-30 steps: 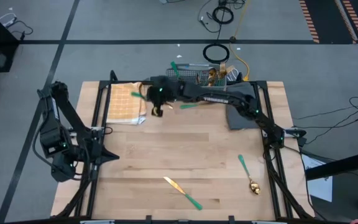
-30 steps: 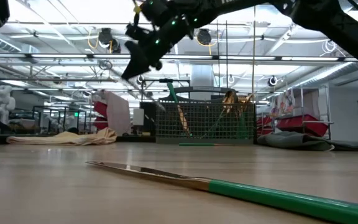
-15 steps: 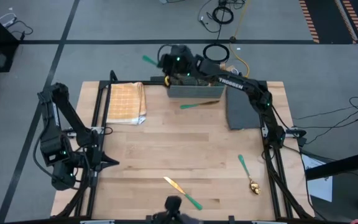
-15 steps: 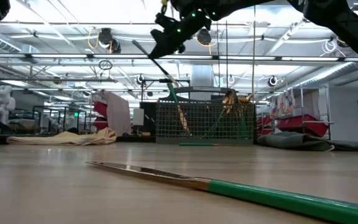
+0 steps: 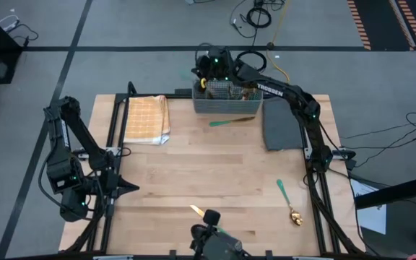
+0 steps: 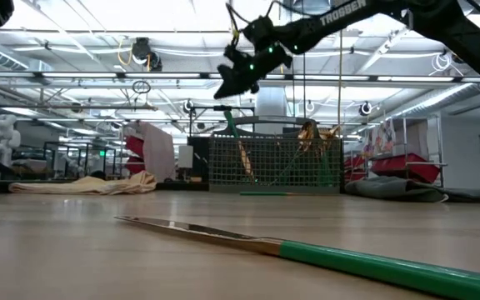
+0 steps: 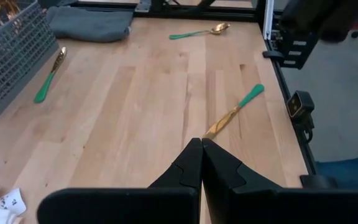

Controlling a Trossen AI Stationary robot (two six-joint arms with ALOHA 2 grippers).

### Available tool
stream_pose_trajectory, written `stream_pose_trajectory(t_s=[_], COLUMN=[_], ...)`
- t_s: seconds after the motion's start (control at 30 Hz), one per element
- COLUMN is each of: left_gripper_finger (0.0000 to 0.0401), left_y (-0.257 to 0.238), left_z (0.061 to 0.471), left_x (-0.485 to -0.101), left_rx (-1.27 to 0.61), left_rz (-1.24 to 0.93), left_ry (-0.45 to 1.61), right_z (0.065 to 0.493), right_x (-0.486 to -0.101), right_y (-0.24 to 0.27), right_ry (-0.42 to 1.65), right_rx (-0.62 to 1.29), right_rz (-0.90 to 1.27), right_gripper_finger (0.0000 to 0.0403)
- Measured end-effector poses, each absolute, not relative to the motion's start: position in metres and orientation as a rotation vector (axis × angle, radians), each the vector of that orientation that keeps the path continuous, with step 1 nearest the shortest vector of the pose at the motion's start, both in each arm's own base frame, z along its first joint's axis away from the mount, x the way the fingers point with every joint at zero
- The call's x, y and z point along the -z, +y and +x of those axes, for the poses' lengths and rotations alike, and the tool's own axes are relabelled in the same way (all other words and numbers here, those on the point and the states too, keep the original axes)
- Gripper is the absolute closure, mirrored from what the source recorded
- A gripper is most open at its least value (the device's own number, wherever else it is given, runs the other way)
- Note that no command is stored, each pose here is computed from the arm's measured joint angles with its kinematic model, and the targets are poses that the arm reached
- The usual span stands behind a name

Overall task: Sort silverware
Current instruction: Put the knife into the middle left section of the dish rack

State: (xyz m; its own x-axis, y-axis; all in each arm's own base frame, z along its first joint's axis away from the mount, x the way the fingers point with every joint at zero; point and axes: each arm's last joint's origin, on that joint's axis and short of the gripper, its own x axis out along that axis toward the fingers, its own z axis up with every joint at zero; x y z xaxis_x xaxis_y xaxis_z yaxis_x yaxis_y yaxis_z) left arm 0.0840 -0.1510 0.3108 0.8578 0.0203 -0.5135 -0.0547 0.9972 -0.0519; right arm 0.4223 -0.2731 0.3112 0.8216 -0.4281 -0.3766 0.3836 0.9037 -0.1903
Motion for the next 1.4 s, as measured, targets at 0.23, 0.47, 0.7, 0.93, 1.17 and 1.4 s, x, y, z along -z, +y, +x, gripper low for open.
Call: stream_pose_trajectory(t_s=[0.23, 0.47, 0.7, 0.93, 1.17, 1.4], left_gripper_finger=[0.0391, 0.0391, 0.0391, 0.0391, 0.0376, 0.0319], left_y=[-0.151, -0.15, -0.149, -0.129, -0.044, 0.032], left_z=[0.084, 0.085, 0.088, 0.124, 0.171, 0.204], left_x=[-0.311, -0.312, -0.314, -0.307, -0.305, -0.311], left_rx=[-0.047, -0.065, -0.172, -0.512, -0.999, -0.977], left_rz=[-0.063, -0.05, -0.003, 0.091, 0.154, 0.196], left_ry=[0.527, 0.497, 0.354, 0.227, 0.421, 0.701], right_z=[0.395, 0.363, 0.365, 0.359, 0.348, 0.347], right_x=[-0.266, -0.258, -0.277, -0.262, -0.25, -0.248], right_y=[-0.268, -0.235, -0.164, -0.101, -0.067, -0.039], right_ry=[0.38, 0.395, 0.567, 0.9, 1.106, 1.161], right_rx=[0.463, 0.438, 0.251, 0.171, 0.13, 0.067], right_rz=[-0.043, 0.003, -0.093, -0.111, -0.014, -0.034], right_gripper_finger=[0.0402, 0.0402, 0.0364, 0.0282, 0.0236, 0.0222])
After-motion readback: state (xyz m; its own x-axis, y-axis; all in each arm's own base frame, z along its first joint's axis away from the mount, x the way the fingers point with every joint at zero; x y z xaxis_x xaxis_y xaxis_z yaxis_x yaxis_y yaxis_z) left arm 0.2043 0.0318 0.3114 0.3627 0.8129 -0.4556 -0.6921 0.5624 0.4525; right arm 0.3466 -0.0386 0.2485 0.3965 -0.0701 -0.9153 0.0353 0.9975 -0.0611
